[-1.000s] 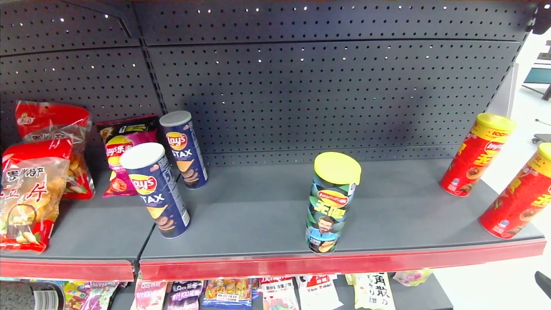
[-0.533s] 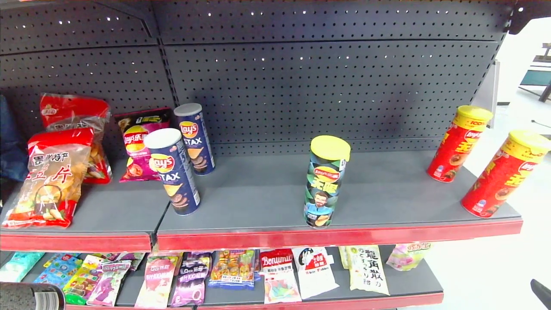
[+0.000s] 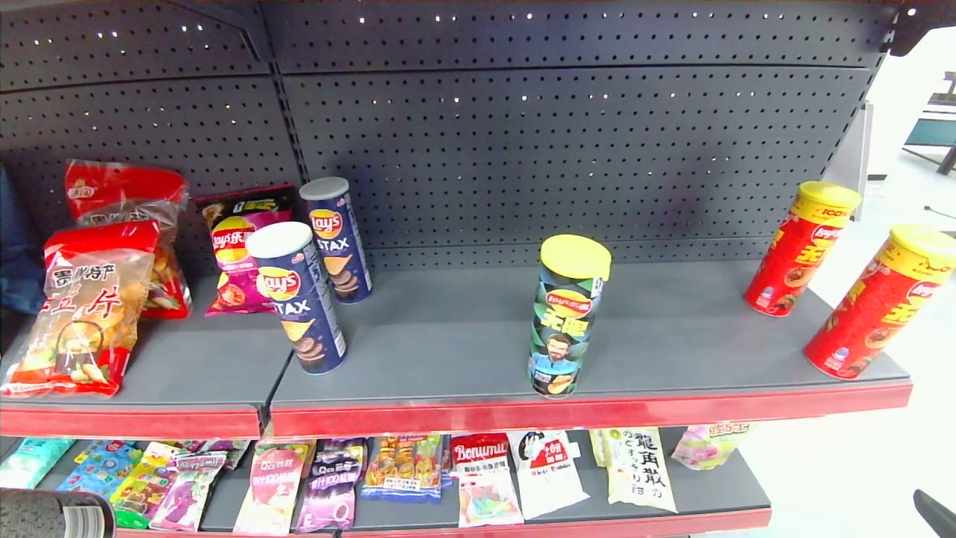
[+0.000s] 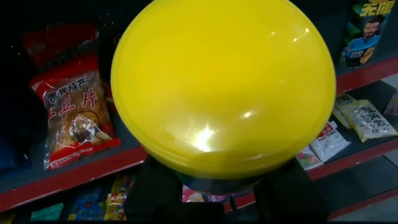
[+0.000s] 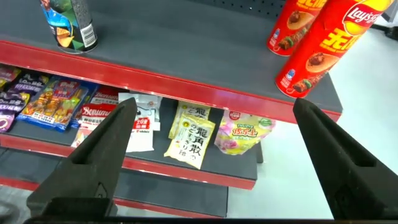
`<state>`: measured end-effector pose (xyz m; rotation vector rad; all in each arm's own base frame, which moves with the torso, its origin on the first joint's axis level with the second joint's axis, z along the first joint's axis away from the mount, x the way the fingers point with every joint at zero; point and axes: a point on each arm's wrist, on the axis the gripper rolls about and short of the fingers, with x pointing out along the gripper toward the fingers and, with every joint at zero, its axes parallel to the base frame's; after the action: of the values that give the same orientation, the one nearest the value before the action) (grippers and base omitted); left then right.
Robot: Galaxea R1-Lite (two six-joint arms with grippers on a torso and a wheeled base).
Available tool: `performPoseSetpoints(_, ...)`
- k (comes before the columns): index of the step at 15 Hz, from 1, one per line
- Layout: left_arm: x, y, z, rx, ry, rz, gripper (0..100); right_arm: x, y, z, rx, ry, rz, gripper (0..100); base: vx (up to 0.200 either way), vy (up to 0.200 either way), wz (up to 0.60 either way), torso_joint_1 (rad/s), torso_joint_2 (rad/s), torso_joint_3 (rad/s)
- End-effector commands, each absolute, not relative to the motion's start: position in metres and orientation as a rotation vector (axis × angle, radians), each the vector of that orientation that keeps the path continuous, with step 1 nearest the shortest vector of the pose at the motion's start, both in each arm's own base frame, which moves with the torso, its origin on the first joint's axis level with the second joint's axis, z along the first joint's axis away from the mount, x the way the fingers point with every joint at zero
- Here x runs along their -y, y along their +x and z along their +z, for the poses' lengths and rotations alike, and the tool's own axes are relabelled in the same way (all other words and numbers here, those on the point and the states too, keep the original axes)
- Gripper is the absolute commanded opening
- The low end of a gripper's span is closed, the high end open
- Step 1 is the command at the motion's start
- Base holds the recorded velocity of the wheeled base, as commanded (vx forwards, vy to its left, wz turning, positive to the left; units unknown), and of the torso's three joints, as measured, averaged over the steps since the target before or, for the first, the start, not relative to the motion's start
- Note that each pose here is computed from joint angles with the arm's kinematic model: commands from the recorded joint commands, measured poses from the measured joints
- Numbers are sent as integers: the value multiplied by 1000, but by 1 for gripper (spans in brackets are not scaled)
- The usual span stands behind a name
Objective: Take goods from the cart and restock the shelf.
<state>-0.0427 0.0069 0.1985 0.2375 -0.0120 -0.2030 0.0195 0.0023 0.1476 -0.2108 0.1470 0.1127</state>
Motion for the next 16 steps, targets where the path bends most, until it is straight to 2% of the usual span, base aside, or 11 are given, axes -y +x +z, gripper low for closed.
performPoseSetpoints(1,-7,-43,199,12,238,-203,0,-2,20,147,-150,-211,117,100,0,0,0,0,0,0)
performPoseSetpoints(2,-7,-43,199,12,238,-203,0,-2,20,147,-150,-213,120,100,0,0,0,0,0,0)
performPoseSetpoints(11,-7,-44,199,20,237,-207,0,-2,19,147,-146,-215,114,100,0,0,-600,3,3,2)
performPoseSetpoints(13,-7,-44,200,23,237,-206,0,-2,16,146,-127,-216,113,100,0,0,0,0,0,0)
performPoseSetpoints(16,-8,-42,201,20,237,-258,0,-3,-2,127,-55,-220,101,100,0,0,0,0,0,0)
